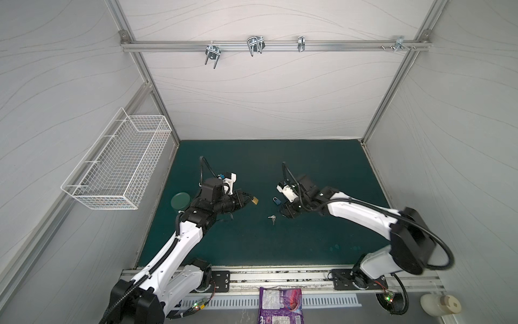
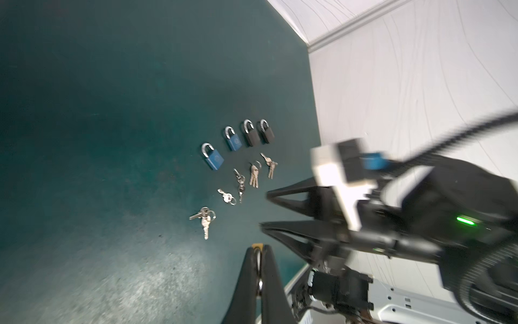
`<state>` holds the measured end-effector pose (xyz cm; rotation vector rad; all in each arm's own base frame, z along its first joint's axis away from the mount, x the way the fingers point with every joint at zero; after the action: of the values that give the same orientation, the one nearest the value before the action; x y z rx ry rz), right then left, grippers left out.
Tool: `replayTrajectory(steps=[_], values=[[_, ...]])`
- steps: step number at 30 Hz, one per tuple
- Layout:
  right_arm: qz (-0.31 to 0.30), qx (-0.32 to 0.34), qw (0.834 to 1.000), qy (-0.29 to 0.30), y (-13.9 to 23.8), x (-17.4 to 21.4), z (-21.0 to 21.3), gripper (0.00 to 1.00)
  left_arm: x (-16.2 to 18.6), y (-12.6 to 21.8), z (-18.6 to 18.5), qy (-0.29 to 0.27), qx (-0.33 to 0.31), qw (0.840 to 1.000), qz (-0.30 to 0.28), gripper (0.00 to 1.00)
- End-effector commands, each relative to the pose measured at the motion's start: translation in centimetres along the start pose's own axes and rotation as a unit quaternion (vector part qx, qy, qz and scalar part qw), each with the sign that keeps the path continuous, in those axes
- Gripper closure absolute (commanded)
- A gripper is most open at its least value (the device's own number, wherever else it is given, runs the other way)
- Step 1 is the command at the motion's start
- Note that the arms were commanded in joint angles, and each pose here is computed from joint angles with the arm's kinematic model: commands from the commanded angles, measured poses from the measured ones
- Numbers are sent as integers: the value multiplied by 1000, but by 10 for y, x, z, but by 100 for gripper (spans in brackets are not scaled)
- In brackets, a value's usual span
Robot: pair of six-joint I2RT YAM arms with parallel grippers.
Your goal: Lock with the key
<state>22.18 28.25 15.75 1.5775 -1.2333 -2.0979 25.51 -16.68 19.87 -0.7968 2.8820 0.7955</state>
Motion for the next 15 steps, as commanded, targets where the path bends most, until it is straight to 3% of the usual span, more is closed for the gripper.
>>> replayTrajectory(steps=[1,7,10,15], values=[[-110,21,991,79,41,-32,5,33,-1,-1,-52,-65,80,994,32,100],[-141,30,978,150,75,-47,21,23,19,-24,-89,-110,104,985,86,100],[-134,11,979,155,78,-52,30,7,28,-34,-103,-126,121,980,99,100],[-143,1,979,142,82,-58,35,6,38,-41,-115,-141,131,975,114,100]])
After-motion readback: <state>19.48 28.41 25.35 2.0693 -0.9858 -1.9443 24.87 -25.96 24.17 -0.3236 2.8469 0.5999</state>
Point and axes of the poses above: each gripper's point midway between its finger pads, its own y axis back along the fingers, its own z axis along the line the jaws close on, x = y × z, the point moved 2 cm from there along y, back along the fingers, and after that the axes turned 14 degrees about y, right-handed, at the moved point
